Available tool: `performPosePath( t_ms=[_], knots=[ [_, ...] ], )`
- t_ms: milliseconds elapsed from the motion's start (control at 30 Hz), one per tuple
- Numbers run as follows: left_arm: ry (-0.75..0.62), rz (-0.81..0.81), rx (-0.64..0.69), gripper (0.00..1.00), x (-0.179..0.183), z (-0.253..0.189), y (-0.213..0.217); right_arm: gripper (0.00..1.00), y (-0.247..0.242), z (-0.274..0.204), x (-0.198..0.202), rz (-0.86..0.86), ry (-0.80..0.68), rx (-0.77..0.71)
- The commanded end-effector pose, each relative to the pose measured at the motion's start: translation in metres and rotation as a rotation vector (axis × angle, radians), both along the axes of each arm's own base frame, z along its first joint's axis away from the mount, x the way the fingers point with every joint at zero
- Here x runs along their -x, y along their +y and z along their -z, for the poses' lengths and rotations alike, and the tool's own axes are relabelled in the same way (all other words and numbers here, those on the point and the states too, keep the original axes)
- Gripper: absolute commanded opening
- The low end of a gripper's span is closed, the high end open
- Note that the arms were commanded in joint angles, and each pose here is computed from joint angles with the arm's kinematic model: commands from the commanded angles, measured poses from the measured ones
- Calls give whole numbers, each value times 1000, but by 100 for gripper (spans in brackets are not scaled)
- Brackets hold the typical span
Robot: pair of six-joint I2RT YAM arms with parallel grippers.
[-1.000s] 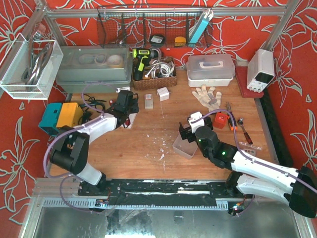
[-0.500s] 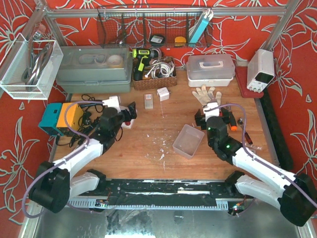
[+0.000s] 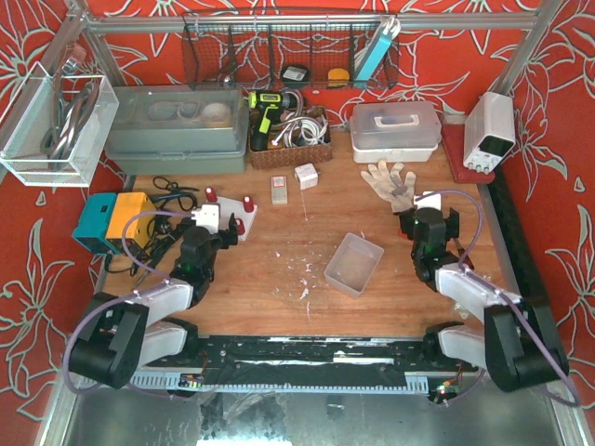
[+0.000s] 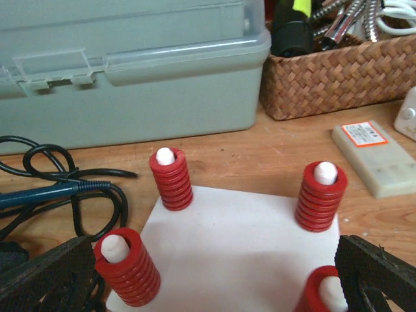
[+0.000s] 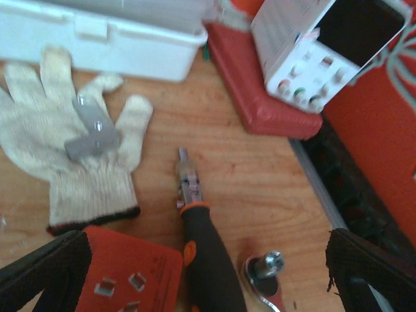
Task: Install the large spring
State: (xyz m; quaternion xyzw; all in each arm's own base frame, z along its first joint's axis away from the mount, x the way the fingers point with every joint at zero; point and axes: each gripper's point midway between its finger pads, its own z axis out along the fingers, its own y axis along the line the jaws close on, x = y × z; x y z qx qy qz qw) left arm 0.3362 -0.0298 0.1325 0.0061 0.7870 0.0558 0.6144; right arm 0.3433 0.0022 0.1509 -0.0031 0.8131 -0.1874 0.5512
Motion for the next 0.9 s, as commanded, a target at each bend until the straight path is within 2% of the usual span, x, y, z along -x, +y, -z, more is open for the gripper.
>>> performPosePath(
  t_ms=[0, 233, 333, 533, 867],
  knots=[
    [-76, 80, 24, 100, -12, -14, -5, 99, 3, 13, -17, -31, 3, -15],
    [-49, 50, 45, 100, -25, 9, 1, 99, -4, 47, -23, -82, -6, -104],
    [-57, 56, 67, 100, -19, 12, 5, 99, -8, 51, -23, -86, -13, -140],
    [-132, 12, 101, 100, -4, 11, 17, 99, -16, 52, -18, -45, -50, -138],
    [-118, -4, 112, 100, -5, 12, 22, 99, -16, 52, -18, -43, -50, -133]
  ],
)
